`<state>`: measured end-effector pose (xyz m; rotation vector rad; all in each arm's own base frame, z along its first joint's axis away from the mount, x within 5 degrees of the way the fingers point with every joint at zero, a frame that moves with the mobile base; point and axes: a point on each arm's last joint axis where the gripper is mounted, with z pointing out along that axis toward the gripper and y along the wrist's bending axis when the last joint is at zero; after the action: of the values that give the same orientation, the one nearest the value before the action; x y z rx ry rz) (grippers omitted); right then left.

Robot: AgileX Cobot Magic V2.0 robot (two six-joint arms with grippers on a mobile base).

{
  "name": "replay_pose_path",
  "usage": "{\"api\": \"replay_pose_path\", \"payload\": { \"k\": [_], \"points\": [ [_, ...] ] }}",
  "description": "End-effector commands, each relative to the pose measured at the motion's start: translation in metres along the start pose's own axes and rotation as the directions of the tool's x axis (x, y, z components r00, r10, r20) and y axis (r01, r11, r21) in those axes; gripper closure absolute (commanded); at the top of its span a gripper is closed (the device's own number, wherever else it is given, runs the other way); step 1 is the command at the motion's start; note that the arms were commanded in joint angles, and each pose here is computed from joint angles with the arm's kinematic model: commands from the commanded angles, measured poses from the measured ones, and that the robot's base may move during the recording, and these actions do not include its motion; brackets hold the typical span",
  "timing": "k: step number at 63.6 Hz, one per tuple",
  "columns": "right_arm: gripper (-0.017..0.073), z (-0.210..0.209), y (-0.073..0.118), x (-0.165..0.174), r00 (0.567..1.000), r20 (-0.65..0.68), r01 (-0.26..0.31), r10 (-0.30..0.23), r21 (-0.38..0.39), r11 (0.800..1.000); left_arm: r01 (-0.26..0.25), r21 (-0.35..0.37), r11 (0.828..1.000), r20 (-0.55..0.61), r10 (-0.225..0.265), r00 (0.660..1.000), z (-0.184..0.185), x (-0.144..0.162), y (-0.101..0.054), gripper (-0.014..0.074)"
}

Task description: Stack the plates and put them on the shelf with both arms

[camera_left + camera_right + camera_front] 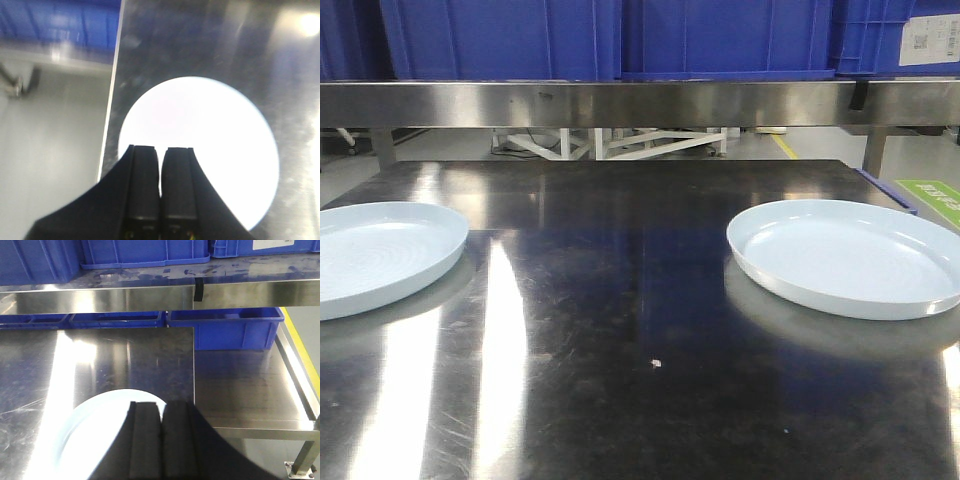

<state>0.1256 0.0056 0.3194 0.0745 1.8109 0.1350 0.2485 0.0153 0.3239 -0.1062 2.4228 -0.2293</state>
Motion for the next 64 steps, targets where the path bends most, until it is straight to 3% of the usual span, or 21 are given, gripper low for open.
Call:
{"api": "replay_pose_path", "payload": {
  "k": [1,12,21,29,43,64],
  "points": [
    [0.0529,-0.003,0.001,-0.020,0.992,0.126,0.009,-0.009,0.001,1.000,0.066,0.025,0.998,0.023,-0.066,0.998,-0.001,-0.023,0.007,0.0508],
    [0.0529,-0.003,0.001,-0.020,0.992,0.126,0.009,-0.009,0.001,1.000,0.160,0.120,0.980,-0.149,-0.141,0.979,0.032,-0.029,0.028,0.0508],
    [0.0529,-0.003,0.001,-0.020,0.992,0.126,0.009,-0.009,0.001,1.000,0.175,0.120,0.977,-0.253,-0.140,0.957,0.052,-0.021,0.044,0.0482],
    [0.0529,-0.003,0.001,-0.020,0.992,0.126,0.009,-0.009,0.001,1.000,0.188,0.113,0.976,-0.273,-0.152,0.950,0.058,-0.019,0.055,0.0398],
    [0.0529,-0.003,0.001,-0.020,0.992,0.126,0.009,-0.009,0.001,1.000,0.195,0.107,0.975,-0.242,-0.164,0.956,0.062,-0.021,0.056,0.0206],
    [0.0529,-0.003,0.001,-0.020,0.992,0.126,0.009,-0.009,0.001,1.000,0.186,0.108,0.977,-0.350,-0.138,0.927,0.104,-0.010,0.054,0.0195]
  ]
}}
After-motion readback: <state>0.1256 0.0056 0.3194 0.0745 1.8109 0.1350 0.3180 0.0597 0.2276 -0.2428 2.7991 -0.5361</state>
